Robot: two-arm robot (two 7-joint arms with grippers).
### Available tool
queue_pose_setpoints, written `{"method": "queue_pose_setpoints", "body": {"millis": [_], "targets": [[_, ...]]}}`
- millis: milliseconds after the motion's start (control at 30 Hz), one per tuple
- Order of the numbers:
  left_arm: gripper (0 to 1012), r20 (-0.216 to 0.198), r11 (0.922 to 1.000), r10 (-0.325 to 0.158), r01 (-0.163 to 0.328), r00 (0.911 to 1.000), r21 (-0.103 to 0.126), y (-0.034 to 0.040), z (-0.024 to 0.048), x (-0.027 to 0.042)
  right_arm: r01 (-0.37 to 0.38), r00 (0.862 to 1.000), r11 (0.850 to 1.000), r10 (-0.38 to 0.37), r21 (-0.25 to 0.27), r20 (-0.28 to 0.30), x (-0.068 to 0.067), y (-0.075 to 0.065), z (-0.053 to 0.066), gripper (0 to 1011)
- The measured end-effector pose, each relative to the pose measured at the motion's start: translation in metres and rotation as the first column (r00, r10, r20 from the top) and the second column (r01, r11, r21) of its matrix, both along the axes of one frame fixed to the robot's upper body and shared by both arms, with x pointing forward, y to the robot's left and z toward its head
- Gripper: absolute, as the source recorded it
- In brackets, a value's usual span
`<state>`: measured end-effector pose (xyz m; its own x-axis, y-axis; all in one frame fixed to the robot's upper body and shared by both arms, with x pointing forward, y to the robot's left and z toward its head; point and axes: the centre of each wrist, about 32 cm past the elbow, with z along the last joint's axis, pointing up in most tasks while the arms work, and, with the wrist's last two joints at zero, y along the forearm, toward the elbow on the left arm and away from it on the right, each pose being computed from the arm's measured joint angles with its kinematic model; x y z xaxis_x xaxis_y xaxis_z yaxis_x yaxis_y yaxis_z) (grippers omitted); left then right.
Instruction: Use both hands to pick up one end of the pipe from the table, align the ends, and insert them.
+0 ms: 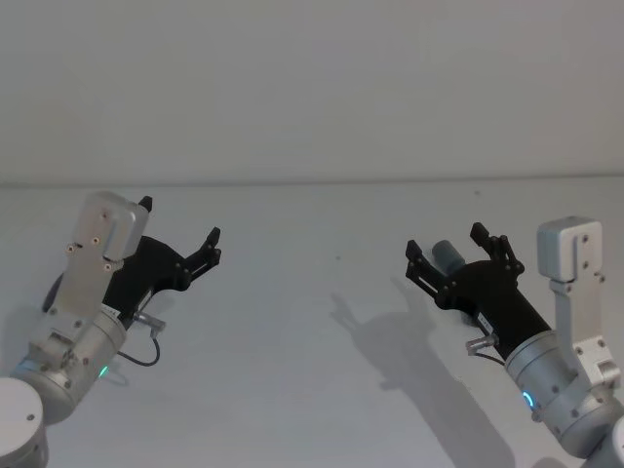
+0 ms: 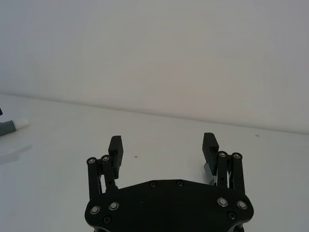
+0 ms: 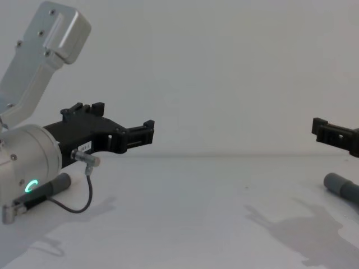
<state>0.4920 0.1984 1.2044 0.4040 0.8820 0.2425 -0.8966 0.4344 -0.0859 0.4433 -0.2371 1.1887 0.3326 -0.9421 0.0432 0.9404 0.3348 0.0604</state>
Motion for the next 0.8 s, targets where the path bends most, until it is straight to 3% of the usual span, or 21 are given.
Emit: {"method": "queue_pose_setpoints", "body": {"millis": [800], "targets": [[1001, 0.000, 1.0000, 0.000, 0.000, 1.0000, 0.000, 0.0000, 0.0000, 0.0000, 0.000, 1.000, 1.000, 0.000, 0.000, 0.000, 0.0000, 0.0000, 0.0000, 1002]]}}
